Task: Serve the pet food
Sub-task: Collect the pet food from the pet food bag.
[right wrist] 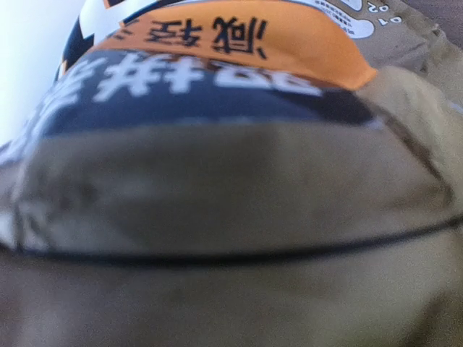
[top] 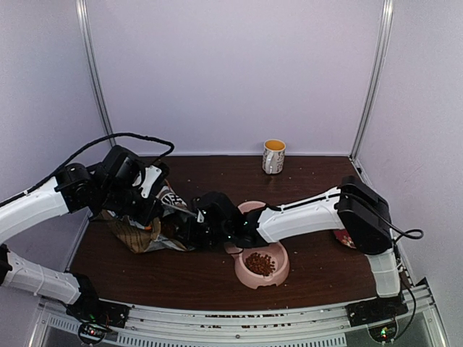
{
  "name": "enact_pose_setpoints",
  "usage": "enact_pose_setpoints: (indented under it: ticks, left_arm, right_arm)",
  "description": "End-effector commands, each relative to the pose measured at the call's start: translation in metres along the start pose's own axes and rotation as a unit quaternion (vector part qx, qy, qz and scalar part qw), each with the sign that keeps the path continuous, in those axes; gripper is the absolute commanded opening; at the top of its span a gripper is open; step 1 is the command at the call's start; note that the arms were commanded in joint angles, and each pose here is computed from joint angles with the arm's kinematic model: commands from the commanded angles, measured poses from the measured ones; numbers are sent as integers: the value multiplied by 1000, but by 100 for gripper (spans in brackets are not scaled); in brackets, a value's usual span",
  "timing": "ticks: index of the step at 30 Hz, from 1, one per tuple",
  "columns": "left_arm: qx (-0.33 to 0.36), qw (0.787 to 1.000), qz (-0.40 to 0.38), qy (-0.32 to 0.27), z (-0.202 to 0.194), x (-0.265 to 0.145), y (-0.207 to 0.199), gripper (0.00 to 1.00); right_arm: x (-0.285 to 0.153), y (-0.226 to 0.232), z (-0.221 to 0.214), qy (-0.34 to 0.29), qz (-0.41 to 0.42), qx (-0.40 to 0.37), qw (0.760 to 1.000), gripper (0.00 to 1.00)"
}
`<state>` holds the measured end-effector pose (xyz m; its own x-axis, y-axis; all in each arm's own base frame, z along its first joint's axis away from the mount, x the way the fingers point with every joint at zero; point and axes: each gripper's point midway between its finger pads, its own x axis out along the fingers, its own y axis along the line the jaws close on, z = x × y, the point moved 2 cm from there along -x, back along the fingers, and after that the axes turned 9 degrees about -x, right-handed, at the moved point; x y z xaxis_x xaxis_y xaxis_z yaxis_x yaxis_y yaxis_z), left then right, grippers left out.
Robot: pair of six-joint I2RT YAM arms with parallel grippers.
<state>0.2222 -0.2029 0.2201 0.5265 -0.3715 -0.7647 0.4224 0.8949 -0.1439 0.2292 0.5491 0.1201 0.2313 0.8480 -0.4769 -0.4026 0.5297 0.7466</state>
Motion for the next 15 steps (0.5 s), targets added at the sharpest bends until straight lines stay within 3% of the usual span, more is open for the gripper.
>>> enact_pose_setpoints:
  ticks: [1,15]
  left_arm:
    - [-11,997,-5,-74,28,-16,-2,0]
    - [-13,997,1,-76,26,-17,1,0]
  right_arm:
    - [-21,18,16,-27,34,20,999,0]
    - [-54,26,35,-75,73,67,992,0]
